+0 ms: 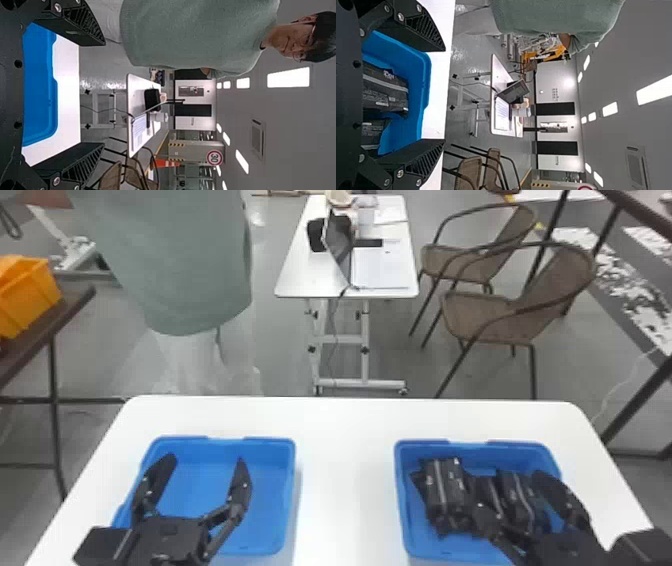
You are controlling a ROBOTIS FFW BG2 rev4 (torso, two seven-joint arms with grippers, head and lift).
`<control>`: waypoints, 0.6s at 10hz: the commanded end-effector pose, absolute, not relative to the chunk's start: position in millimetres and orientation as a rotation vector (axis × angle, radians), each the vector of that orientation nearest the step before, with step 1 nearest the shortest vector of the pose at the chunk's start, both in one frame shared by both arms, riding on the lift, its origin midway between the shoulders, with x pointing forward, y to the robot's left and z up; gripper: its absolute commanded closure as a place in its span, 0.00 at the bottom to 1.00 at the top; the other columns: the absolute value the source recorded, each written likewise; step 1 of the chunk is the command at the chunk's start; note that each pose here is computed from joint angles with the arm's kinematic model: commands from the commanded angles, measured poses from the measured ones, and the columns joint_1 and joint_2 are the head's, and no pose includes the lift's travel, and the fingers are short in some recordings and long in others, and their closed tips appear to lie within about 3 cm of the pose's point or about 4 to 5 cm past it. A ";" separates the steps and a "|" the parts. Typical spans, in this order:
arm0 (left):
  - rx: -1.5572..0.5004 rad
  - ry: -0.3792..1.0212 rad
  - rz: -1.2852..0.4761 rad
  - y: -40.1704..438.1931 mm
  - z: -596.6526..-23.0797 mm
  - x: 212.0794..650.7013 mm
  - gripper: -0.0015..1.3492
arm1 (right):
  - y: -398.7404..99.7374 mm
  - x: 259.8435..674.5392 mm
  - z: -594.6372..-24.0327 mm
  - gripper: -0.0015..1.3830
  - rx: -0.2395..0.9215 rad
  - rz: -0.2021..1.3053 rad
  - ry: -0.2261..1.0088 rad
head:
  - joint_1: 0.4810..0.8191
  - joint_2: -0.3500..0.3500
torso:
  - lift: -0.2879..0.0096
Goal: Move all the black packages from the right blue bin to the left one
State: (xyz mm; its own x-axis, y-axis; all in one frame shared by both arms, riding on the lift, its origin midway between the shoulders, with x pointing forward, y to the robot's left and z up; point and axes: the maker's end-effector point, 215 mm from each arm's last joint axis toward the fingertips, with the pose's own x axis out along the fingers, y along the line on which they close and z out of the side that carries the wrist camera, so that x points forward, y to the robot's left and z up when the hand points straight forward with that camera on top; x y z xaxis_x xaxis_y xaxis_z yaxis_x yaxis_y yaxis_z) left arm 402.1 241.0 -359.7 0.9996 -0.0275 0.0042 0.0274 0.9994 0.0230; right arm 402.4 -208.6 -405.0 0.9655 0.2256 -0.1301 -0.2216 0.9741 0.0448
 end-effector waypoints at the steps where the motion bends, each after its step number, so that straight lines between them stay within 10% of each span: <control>1: 0.023 -0.006 -0.029 240.1 -359.2 402.6 0.09 | -208.0 403.2 -404.8 0.15 0.031 0.227 0.138 | 0.63 0.57 | 0.83; 6: 0.024 -0.007 -0.030 240.2 -359.0 403.0 0.09 | -206.4 403.1 -404.4 0.15 0.037 0.229 0.136 | 0.63 0.57 | 0.83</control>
State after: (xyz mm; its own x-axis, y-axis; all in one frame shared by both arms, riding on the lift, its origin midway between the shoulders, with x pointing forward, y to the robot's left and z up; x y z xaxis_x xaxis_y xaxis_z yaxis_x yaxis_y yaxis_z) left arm 403.1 240.1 -358.5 0.9995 -0.0301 0.0079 0.0299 0.9993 0.0240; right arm 403.4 -206.6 -404.7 0.9641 0.2295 -0.1337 -0.2252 0.9732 0.0469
